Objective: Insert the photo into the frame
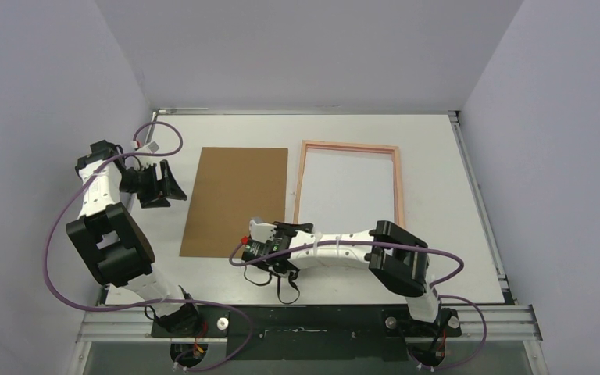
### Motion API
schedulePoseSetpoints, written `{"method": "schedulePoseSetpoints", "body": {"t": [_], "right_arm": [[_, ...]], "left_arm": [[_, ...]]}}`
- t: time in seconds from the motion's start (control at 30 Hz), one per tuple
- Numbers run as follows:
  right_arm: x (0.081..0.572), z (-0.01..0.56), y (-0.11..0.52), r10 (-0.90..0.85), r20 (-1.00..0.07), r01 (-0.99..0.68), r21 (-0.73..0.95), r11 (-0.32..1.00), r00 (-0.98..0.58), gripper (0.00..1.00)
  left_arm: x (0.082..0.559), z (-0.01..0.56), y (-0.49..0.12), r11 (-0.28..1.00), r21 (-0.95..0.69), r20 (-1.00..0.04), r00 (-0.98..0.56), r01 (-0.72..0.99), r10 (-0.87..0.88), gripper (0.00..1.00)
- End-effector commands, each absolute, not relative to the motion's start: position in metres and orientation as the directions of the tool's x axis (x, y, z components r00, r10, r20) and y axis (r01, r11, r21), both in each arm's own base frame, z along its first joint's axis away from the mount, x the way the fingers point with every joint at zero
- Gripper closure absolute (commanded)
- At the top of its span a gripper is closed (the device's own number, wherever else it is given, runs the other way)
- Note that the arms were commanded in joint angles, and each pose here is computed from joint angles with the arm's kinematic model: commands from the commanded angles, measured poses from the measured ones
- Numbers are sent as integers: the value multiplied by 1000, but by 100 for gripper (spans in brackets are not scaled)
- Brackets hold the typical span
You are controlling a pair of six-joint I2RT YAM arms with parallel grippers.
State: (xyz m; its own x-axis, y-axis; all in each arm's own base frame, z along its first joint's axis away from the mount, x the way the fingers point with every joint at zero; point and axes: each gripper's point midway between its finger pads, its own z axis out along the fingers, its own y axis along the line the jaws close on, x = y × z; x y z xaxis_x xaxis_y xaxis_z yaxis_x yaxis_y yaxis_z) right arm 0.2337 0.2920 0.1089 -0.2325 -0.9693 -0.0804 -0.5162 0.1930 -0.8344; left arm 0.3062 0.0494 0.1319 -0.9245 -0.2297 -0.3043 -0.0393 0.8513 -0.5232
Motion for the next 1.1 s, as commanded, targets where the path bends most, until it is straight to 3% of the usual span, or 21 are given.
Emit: {"method": "schedulePoseSetpoints", "body": {"t": [0.0,0.4,1.07], "right_arm": [[240,140,296,-972,-136,-453,-866,212,-193,95],[233,122,290,-986,-58,-489,-863,129,-158,95],[246,117,279,-985,-51,-454,-882,122,-165,92]], "left_arm": [[310,135,49,846,-533,-326,-918,-21,-228,35],[308,135,48,846,-534,-322,-920,-19,-224,35],[307,136,47,845,-535,-324,-919,-19,-225,35]]}}
